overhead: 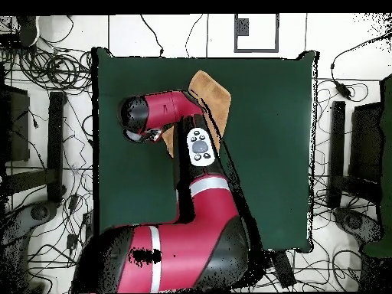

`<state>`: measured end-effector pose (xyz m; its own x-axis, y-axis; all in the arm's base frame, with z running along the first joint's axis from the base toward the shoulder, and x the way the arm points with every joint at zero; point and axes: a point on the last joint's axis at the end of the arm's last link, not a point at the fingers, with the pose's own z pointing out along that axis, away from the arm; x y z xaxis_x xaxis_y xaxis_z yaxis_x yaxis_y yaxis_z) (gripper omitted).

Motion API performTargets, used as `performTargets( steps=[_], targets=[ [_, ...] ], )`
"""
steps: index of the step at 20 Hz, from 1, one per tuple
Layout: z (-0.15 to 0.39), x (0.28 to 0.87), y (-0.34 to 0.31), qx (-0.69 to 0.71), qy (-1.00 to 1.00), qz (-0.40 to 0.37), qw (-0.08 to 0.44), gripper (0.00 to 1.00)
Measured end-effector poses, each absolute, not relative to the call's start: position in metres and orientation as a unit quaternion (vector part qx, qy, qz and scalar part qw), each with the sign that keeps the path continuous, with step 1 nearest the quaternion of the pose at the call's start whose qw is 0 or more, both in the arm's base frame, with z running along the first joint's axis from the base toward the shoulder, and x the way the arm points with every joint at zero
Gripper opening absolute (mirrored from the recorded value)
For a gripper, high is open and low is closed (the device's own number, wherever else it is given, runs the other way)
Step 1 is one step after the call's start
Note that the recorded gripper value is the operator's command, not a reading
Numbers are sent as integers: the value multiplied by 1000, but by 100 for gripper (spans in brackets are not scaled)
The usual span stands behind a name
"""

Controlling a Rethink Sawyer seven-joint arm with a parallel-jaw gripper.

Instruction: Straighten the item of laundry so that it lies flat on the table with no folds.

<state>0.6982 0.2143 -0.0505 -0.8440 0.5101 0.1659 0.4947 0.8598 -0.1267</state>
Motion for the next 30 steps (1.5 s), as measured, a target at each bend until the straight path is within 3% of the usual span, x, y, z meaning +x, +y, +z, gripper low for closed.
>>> performTargets(
  steps=[30],
  targets=[
    [-49, 700, 210, -256, -960, 45, 107, 100]
  ],
)
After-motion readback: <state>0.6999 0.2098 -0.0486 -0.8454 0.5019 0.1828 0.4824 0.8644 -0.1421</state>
